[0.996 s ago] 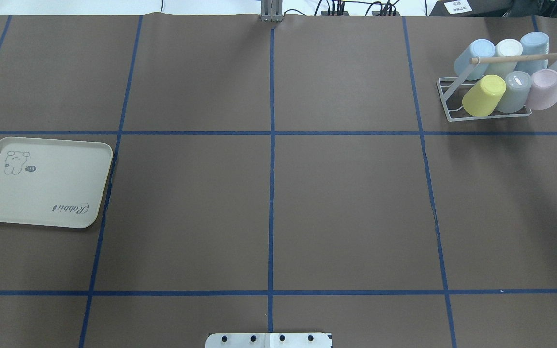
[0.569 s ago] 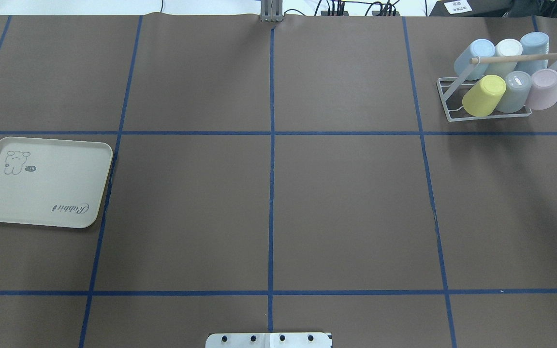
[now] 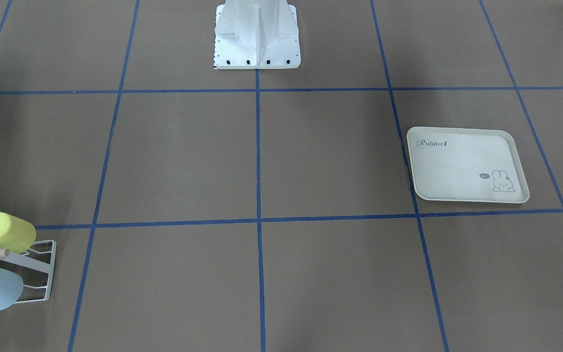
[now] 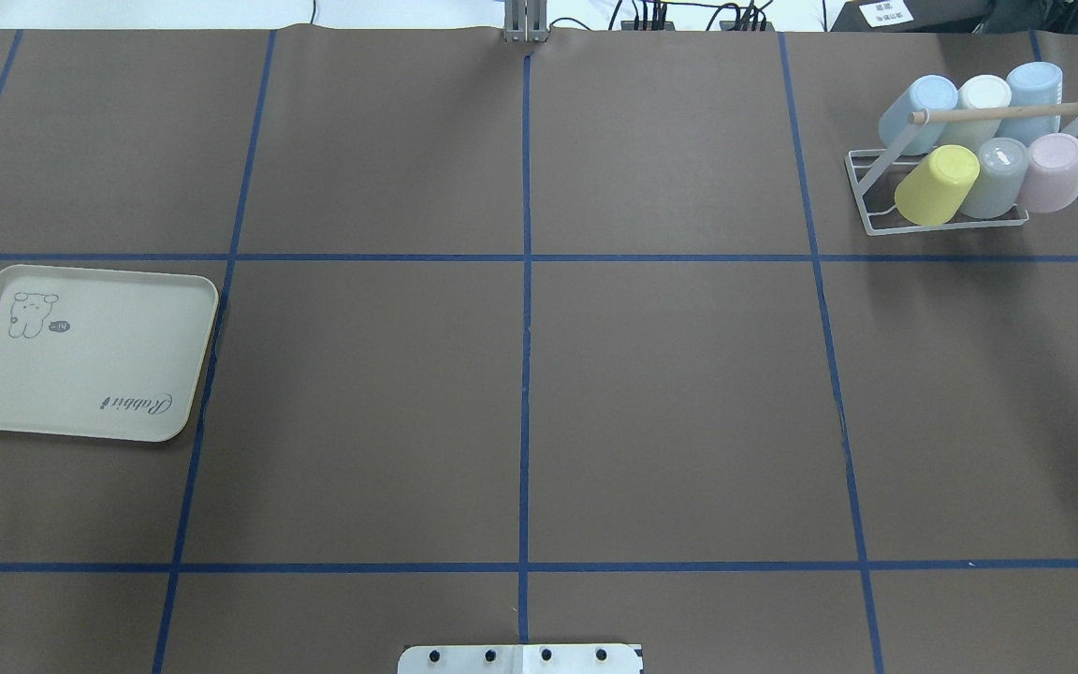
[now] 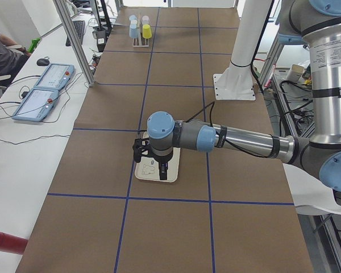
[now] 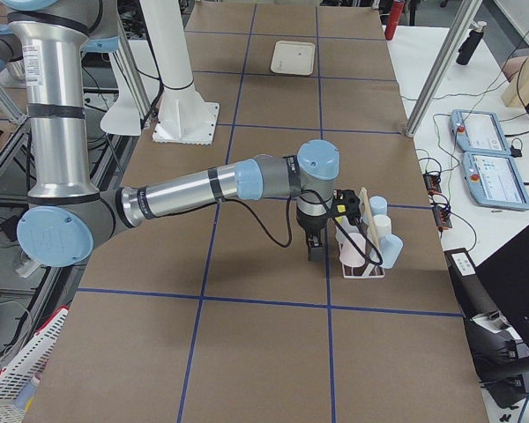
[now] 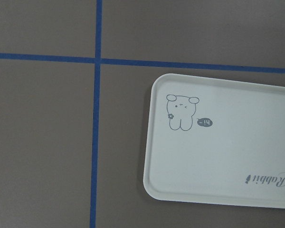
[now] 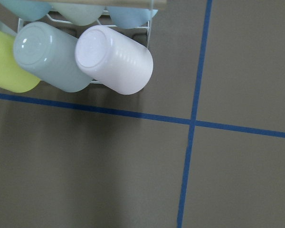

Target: Transfer IKEA cup to right arm and place on rack

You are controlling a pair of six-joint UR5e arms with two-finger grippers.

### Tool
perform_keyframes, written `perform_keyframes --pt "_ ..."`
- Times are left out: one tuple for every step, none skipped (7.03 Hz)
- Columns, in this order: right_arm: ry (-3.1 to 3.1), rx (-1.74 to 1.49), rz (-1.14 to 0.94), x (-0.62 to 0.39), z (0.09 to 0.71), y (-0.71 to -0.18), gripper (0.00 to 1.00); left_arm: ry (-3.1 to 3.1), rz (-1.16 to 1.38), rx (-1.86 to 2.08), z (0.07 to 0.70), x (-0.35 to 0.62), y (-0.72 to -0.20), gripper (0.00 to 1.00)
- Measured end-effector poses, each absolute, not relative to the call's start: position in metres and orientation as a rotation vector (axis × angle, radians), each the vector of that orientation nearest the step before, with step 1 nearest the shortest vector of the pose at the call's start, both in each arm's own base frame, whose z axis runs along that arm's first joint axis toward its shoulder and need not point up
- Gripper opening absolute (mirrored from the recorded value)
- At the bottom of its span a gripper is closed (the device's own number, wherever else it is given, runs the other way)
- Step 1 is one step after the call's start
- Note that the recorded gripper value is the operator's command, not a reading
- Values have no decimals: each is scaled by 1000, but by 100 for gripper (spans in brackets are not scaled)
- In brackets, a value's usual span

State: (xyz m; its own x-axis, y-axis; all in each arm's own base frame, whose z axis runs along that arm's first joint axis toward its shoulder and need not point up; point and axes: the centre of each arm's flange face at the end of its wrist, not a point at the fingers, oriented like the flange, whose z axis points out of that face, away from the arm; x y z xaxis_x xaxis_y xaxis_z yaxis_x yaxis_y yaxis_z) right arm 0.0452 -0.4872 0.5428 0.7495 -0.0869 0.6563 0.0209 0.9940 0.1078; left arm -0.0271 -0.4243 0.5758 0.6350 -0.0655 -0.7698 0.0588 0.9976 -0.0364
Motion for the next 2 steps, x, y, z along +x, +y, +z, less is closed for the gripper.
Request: perform_keyframes --pt "-726 86 -47 49 549 -482 99 873 -91 -15 584 -33 -425 100" --pt "-730 80 -42 50 552 -479 99 863 -123 -20 592 -44 -425 100"
